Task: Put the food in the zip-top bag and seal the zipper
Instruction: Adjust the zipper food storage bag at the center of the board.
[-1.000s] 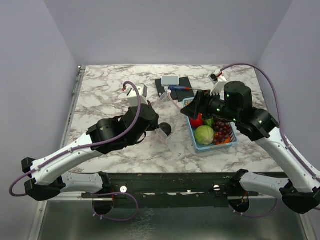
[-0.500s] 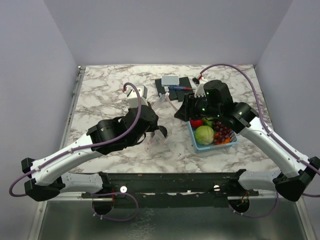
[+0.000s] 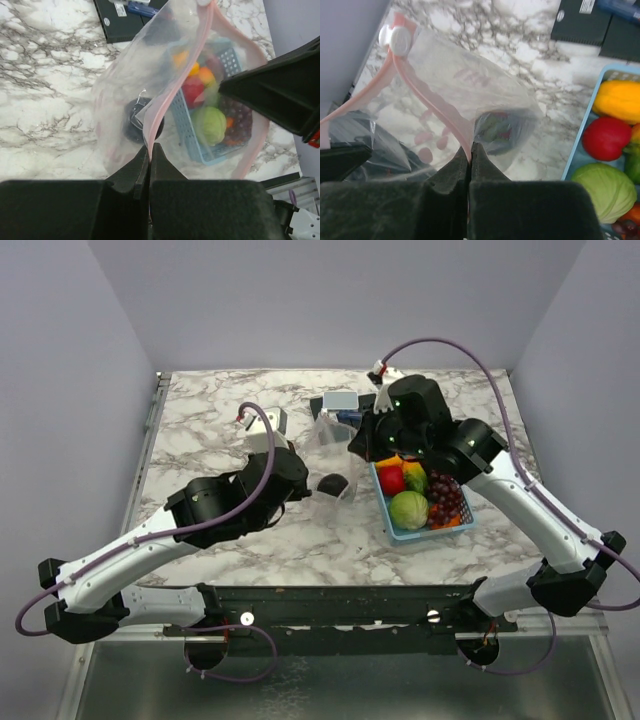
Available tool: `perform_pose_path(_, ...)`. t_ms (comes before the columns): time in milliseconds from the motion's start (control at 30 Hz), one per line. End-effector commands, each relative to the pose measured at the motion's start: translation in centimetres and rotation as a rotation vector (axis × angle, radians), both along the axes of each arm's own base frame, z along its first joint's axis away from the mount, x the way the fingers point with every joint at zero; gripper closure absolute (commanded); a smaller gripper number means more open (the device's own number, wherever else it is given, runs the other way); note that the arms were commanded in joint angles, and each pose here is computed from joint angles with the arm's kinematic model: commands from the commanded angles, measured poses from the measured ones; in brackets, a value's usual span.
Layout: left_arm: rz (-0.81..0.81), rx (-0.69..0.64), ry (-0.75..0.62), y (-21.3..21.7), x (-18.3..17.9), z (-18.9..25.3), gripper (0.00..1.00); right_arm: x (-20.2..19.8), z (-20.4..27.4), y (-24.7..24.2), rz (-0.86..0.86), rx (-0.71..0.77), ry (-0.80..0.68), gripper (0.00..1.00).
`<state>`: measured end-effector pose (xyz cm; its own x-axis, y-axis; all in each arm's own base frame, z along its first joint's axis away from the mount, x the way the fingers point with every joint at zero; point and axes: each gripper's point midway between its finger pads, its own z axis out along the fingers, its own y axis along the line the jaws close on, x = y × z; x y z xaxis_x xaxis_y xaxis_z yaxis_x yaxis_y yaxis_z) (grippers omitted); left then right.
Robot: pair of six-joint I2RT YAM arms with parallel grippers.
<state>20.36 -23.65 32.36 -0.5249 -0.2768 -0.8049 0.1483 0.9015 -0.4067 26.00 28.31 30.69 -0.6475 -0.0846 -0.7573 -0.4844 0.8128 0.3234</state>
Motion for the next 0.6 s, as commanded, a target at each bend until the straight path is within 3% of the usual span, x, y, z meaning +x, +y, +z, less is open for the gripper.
perform_pose_path(0, 0.070, 0.025, -0.071, 3.3, 0.4, 4.0, 1.00, 1.2, 4.7, -1.4, -0.040, -0.029, -0.128, 0.99)
perform_pose_path(100, 0.074, 0.032, -0.079, 4.0, 0.2, 5.2, 1.00, 1.5, 5.2, -1.4, -0.040, -0.034, -0.144, 0.99)
perform_pose_path(267, 0.084, 0.043, -0.063, 4.0, 0.2, 3.7, 1.00, 1.3, 0.9, -0.2, -0.010, -0.045, -0.066, 0.99)
perform_pose_path(400, 0.084, 0.113, 0.021, 3.1, 0.8, -3.6, 1.00, 0.6, -6.2, 1.2, 0.030, -0.066, 0.063, 0.99)
perform_pose_path(500, 0.027, 0.114, 0.195, 2.2, 1.3, -11.0, 1.00, -0.6, -11.1, 1.9, 0.072, -0.095, 0.183, 0.99)
perform_pose_path(567, 0.007, 0.078, 0.265, 2.0, 1.3, -13.1, 1.00, -0.9, -12.0, 1.8, 0.072, -0.106, 0.205, 0.99)
